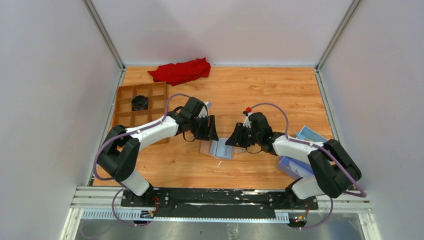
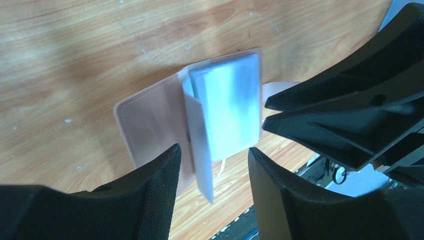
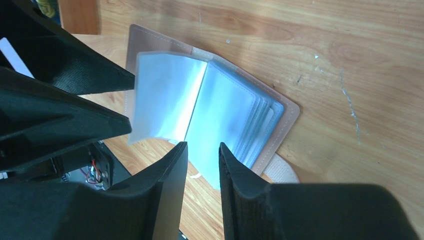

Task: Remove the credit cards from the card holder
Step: Remove the credit card from the card holder.

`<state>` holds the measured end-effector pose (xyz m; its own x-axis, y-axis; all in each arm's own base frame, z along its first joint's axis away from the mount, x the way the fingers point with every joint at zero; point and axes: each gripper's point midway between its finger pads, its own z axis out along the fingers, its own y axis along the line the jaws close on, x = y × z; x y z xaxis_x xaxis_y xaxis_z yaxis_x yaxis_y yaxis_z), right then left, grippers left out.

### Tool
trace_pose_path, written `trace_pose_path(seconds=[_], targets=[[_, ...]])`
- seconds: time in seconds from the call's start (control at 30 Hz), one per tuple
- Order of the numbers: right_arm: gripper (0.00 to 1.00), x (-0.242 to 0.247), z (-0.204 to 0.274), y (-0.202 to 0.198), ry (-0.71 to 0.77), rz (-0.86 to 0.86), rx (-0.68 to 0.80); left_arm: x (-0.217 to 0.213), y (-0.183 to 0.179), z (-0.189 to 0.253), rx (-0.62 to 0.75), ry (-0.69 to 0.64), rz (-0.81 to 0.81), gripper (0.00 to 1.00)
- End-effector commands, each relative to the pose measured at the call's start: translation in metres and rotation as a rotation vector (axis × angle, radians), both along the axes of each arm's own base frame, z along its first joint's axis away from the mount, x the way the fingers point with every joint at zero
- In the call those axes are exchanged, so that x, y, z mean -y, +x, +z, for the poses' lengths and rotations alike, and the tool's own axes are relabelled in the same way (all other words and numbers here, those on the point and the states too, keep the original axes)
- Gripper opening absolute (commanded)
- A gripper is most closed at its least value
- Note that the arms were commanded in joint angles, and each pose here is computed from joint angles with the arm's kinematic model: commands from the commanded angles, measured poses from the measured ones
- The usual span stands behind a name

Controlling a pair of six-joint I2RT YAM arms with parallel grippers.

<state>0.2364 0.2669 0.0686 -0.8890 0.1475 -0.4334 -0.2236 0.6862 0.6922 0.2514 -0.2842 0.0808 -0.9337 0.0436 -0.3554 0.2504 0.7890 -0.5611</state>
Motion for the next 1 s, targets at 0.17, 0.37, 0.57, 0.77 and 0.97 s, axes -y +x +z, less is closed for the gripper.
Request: trace_pose_path(seconds=[0.17, 0.37, 0.57, 0.77, 0.97], targets=[[0.39, 0.008, -0.028, -0.011, -0.072, 0.016, -0.058, -0.031, 0.006, -0.01, 0.008, 0.089, 0.046, 0.56], [0.42, 0.011, -0.032, -0.013, -0.092, 0.009, -0.062, -0.034, 0.003, -0.022, -0.023, 0.105, 0.046, 0.56], [0.41, 0.013, -0.037, -0.015, -0.092, 0.01, -0.071, -0.035, 0.002, -0.026, -0.027, 0.11, 0.042, 0.52], [0.39, 0.005, -0.034, -0.014, -0.06, 0.029, -0.078, -0.034, 0.0, -0.038, -0.051, 0.111, 0.036, 0.43], [0.35, 0.001, -0.028, -0.013, -0.042, 0.044, -0.07, -0.038, -0.005, -0.054, -0.074, 0.142, 0.023, 0.36]])
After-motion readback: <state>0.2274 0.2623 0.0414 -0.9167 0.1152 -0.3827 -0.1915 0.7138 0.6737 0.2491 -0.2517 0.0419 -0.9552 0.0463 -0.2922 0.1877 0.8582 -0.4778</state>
